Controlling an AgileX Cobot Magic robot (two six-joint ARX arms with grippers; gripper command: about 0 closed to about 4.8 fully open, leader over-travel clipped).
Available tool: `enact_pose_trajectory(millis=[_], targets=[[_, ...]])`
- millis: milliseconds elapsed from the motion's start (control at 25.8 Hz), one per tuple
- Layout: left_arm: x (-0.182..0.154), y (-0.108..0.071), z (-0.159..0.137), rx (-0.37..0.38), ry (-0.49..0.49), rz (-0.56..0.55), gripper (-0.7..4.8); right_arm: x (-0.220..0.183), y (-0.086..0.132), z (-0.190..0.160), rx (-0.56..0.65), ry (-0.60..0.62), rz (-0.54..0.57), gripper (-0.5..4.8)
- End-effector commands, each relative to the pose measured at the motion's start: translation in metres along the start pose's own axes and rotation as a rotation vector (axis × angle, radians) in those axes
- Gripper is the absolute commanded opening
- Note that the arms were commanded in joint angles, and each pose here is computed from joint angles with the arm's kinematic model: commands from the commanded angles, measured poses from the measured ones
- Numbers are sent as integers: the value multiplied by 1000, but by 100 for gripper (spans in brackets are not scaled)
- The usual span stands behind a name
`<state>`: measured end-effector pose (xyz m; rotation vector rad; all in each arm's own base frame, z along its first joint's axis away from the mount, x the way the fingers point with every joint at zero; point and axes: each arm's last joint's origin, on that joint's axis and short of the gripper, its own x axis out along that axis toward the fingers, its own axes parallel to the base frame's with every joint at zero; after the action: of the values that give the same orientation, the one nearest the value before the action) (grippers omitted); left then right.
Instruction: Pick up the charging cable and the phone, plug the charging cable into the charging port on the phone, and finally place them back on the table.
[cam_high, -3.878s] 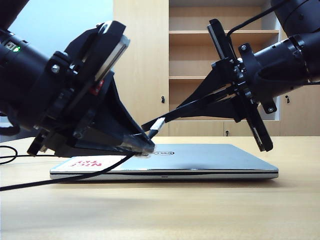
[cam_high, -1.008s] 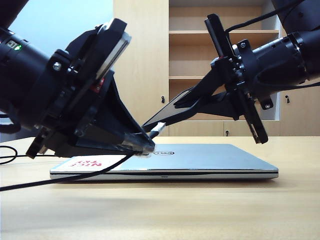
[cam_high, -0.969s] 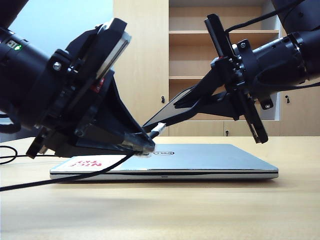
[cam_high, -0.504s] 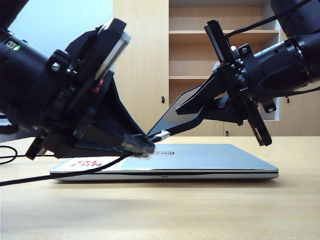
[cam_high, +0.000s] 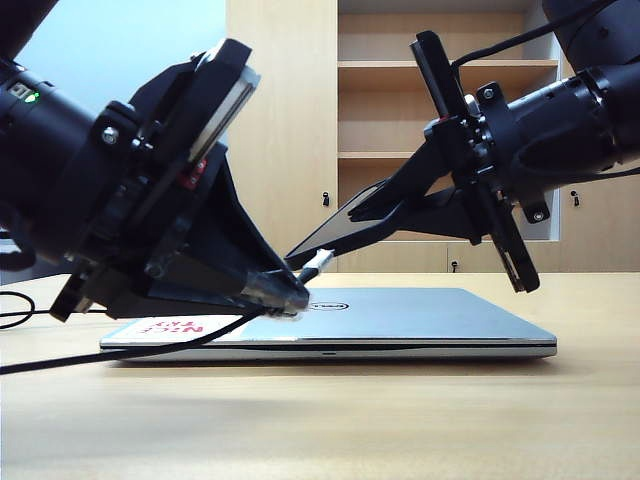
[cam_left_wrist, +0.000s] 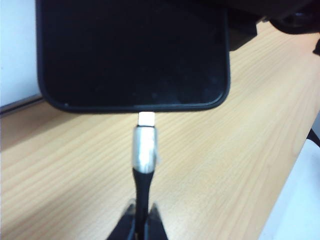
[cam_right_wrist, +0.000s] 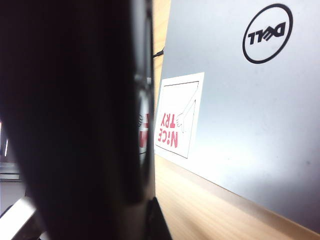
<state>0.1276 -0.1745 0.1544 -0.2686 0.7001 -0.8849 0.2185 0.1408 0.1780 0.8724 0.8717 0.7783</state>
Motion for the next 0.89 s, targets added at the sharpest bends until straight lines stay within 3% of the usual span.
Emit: enact_pose_trajectory(millis=[39,892], targets=[[-1,-5,10,10,-91,-37,-6,0,6,0,-31,35,57,-5],[-1,-5,10,10,-85,-34,-6,-1,7,5,-26,-49,34,-5]])
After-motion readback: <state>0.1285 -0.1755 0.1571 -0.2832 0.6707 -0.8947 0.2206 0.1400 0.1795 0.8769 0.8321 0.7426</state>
